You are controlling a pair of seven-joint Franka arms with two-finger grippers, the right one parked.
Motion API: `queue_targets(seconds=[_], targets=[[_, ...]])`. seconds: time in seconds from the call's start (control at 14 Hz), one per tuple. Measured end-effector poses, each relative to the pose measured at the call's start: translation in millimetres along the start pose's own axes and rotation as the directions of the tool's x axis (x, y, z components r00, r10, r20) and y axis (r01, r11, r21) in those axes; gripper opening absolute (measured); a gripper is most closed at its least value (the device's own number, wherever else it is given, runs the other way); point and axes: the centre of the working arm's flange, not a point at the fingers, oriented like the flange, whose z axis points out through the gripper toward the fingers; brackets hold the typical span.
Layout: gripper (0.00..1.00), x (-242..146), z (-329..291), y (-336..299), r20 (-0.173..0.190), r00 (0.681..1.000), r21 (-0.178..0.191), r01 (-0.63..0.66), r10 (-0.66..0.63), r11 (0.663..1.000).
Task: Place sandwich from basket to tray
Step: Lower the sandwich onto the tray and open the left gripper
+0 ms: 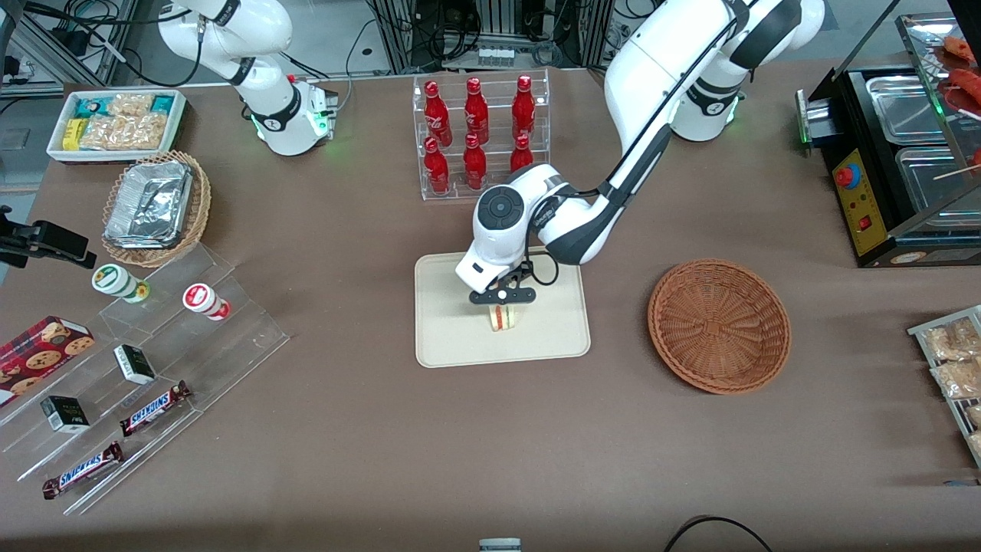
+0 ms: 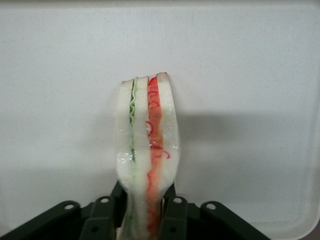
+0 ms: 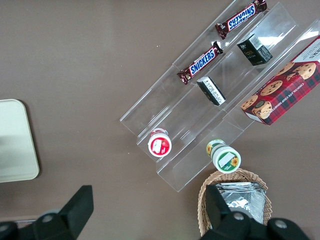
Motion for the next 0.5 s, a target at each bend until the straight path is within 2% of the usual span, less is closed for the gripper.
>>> queue_targets(seconds=[0.21, 0.43, 0.5], targets=[[0.69, 5.9, -9.4, 1.6, -0.017, 1.000, -0.011, 0.003, -0.003, 1.000], [0.98, 13.0, -50.1, 2.9, -0.041, 0.999, -0.012, 0.012, -0.012, 1.000], [1.00, 12.8, -70.7, 0.8, -0.044, 0.999, 0.003, 0.016, -0.016, 1.000]])
